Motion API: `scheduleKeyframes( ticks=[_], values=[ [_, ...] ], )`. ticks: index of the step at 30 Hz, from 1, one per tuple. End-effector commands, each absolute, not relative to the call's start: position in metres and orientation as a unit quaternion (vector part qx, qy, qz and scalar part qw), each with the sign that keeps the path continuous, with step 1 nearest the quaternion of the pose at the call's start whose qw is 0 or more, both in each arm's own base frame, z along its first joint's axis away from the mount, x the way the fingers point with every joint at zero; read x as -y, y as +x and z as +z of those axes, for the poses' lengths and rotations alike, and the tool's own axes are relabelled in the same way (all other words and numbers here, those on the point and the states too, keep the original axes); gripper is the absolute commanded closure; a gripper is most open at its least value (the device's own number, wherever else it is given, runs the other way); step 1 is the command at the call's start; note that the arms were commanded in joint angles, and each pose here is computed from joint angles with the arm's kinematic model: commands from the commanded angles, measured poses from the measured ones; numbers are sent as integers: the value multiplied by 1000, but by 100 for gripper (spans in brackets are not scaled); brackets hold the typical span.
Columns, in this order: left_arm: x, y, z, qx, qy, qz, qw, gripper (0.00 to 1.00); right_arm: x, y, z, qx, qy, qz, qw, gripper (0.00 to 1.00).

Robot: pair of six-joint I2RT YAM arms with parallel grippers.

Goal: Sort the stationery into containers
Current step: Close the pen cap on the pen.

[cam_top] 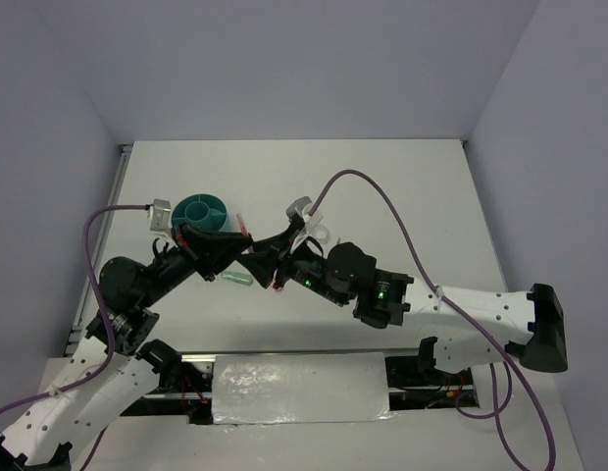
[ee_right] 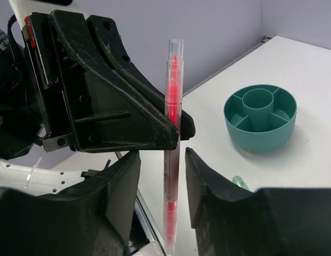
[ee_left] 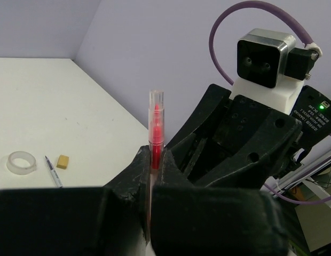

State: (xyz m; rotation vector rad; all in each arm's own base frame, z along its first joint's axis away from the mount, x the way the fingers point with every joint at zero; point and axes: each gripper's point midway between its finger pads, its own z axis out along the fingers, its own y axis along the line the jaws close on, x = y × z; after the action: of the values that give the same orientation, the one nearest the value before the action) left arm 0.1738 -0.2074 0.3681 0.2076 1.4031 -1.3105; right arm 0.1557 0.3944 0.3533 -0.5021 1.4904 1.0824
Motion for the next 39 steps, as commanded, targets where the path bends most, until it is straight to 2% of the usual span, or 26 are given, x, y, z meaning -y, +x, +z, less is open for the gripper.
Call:
scheduleKeyframes(
  ticks=[1,2,5,6,7,8,10,11,15,16,17,18,26,35,39],
  values=[
    [206,162,391,-562,110,-571,588,100,-397,158,382,-614,-210,477,593,55],
    [205,161,392,-561,108,-573,588,100,-398,157,381,-614,-211,477,592,61],
    [205,161,395,-560,107,-574,588,100,-400,158,378,-616,-214,476,590,63],
    [205,161,395,-559,108,-575,588,100,-401,157,376,-617,-216,476,588,67],
    [205,160,396,-558,109,-575,588,100,-401,157,375,-618,-216,476,587,73],
    [205,160,397,-558,109,-576,588,100,-401,157,375,-619,-215,476,587,91],
    [206,161,397,-559,111,-575,588,98,-400,158,373,-620,-212,475,587,100],
    [206,161,398,-559,111,-574,588,95,-399,158,374,-620,-212,475,587,100],
    [205,162,396,-567,114,-564,589,50,-394,159,374,-621,-204,473,590,100],
    [206,162,397,-570,121,-559,590,45,-392,160,375,-622,-202,472,592,100],
    [205,162,398,-572,122,-556,591,34,-392,160,375,-622,-202,471,592,100],
    [205,162,399,-572,123,-553,593,32,-392,160,375,-623,-201,471,591,100],
    [188,171,428,-575,112,-501,638,27,-399,153,364,-625,-232,472,576,100],
    [195,184,426,-587,111,-494,631,38,-395,151,366,-626,-236,468,577,100],
    [198,186,421,-590,113,-497,626,39,-393,152,367,-625,-236,465,580,100]
  ],
)
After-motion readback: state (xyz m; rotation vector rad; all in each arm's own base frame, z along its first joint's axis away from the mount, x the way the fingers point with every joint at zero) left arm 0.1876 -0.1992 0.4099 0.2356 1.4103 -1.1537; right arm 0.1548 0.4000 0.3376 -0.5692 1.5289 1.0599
